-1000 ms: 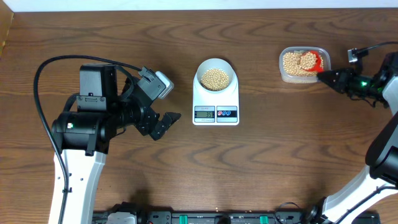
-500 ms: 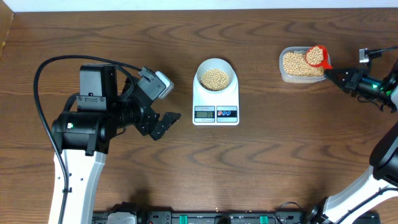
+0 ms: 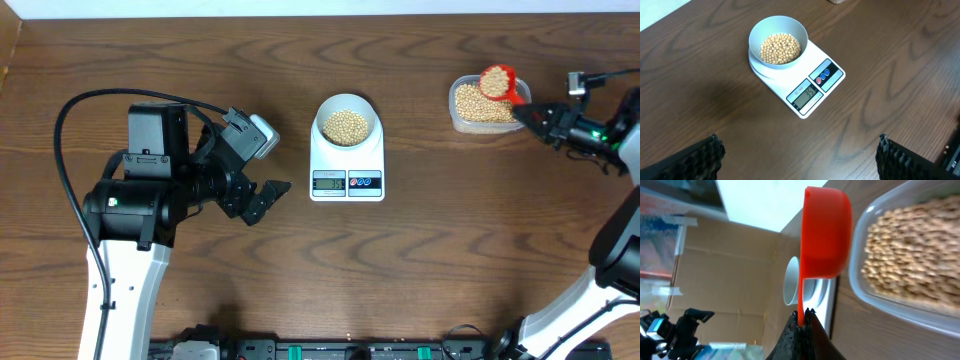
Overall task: Scoop item into bowl and weigh 50g on scale
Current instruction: 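Lift the filled scoop and move it left over the bowl, then tilt the scoop with the right gripper to pour beans into bowl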
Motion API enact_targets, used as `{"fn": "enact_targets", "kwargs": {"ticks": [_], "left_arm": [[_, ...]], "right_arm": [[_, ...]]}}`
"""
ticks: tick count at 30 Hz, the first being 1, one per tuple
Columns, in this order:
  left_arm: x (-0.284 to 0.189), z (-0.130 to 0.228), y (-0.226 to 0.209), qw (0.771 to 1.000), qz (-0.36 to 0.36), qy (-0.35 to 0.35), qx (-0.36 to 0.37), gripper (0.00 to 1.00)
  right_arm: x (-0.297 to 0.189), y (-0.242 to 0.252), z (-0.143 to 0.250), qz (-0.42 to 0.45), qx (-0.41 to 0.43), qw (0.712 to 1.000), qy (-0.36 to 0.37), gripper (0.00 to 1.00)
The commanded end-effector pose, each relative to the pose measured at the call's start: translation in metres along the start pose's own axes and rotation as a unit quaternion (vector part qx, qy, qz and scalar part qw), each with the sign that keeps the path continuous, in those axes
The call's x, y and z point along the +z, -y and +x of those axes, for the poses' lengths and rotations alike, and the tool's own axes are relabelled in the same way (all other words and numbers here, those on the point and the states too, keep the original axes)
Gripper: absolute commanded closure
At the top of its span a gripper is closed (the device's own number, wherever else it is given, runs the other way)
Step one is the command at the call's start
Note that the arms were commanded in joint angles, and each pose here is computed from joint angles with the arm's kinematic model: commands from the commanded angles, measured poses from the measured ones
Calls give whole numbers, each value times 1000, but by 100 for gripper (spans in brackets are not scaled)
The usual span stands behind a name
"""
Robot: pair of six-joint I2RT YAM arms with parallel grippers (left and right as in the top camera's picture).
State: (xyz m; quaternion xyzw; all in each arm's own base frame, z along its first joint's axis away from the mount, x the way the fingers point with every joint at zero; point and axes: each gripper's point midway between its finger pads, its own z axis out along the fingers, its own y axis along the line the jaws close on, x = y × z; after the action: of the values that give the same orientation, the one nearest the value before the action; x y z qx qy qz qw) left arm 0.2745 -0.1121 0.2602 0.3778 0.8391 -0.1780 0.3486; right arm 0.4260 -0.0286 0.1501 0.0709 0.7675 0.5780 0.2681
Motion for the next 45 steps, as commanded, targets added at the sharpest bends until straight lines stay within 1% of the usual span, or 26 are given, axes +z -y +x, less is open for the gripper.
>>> {"fn": "enact_targets", "kwargs": {"ticks": [1,9,18,21,24,29,33,38,45], "left_arm": [[-8,-11,1,1000,-2,18,5,1],[-8,-11,1,1000,-2,18,5,1],[-8,-11,1,1000,-2,18,5,1],[-8,-11,1,1000,-2,18,5,1],[-8,-11,1,1000,-2,18,5,1],[-8,-11,1,1000,-2,18,5,1],[-8,-11,1,1000,-2,18,5,1],[-8,-11,1,1000,-2,18,5,1],[-8,-11,1,1000,-2,18,5,1]], "right_arm": [[27,-13,9,-38,16,999,-30,99],[100,-45,29,-70,-2,992,-106,99],[155,-70,67,-85,-24,981,-172,99],[171,-71,79,-75,-56,979,-183,99],[180,-67,85,-61,-93,976,-186,99],[191,-65,94,-61,-187,962,-190,99],[196,-60,96,-53,-244,950,-188,99],[196,-56,95,-47,-274,942,-186,99],[196,-56,98,-61,-341,919,-186,99]]}}
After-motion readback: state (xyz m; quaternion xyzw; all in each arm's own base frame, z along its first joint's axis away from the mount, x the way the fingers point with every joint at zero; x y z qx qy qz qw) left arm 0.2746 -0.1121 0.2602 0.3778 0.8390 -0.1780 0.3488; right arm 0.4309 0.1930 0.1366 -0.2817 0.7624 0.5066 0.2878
